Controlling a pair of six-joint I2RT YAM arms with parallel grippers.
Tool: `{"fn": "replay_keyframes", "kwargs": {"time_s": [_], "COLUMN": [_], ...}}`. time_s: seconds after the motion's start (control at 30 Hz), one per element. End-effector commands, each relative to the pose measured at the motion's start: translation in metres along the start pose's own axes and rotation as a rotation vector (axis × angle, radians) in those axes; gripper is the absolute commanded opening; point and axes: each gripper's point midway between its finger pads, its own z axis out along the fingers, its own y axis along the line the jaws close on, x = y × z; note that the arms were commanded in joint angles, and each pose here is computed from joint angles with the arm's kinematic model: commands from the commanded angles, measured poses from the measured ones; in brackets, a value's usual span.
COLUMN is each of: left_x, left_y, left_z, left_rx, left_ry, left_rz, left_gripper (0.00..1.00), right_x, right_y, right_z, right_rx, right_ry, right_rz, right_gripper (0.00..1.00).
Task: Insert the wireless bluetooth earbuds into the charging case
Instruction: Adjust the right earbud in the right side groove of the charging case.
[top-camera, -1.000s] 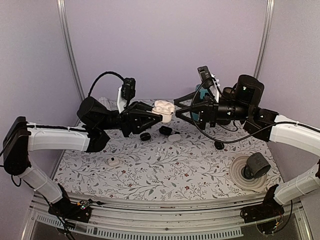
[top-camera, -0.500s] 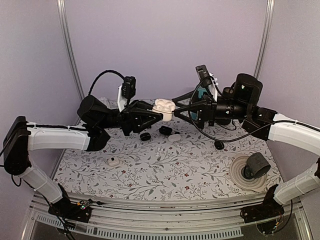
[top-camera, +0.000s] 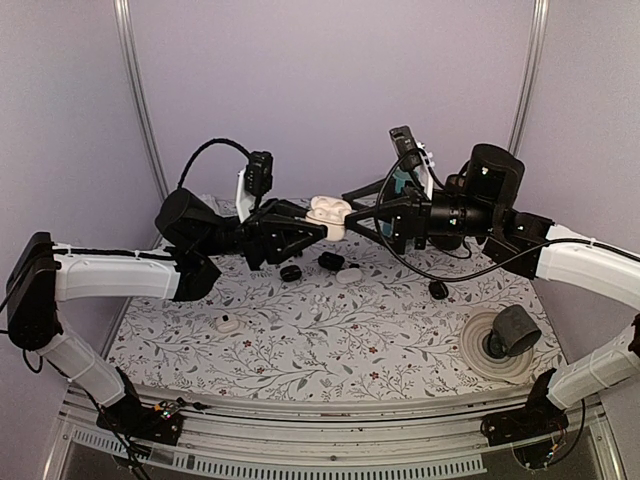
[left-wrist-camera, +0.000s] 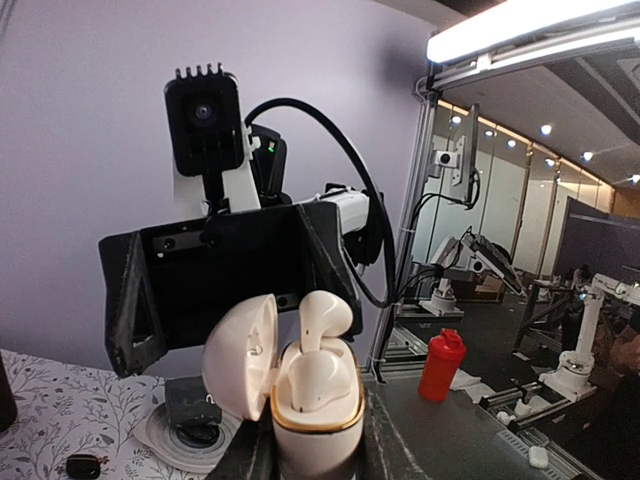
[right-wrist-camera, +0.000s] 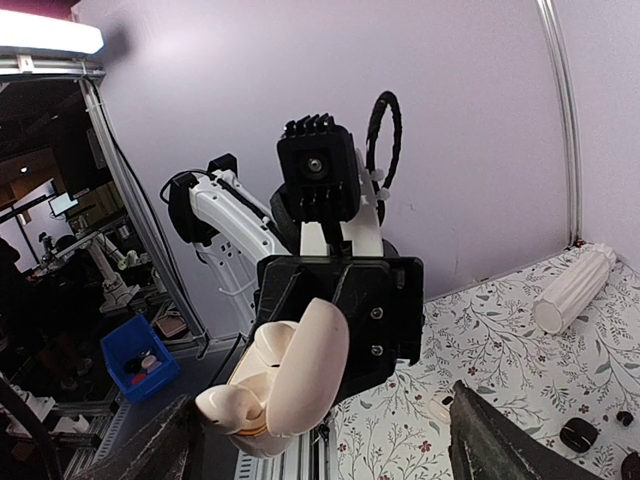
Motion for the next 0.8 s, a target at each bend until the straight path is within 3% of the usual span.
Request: {"fn": "replay_keyframes", "kwargs": {"time_s": [0.0,0.2,0.37,0.77], "left_x": [-0.005,-0.009,-0.01,-0.013], "left_y": [-0.006,0.002,0.004,0.012], "left_z": [0.005,-0.001,-0.004,-0.009], "left_rx": [0.023,-0.026,-0.038,-0.085], "left_ry": [0.0,-0.018,-0.02,-0.015], "left_rz": [0.035,0.043,0.04,0.064], "left_gripper": [0.0,0.0,0.0,0.0], "right_x": [-0.011,-0.012,-0.011,-0.006], "right_y": [0.001,0.01,0.016,0.026], "right_z": [0.002,-0.008,-0.016,-0.011], "right_rx": [0.008,0.005,0.013,0.066], "right_ry": [-0.017,-0.023,-0.027,-0.005], "right_rz": [-0.004,-0.034,-0.048,-0.105], "right_gripper": [0.85,0.95,0.95,0.68]}}
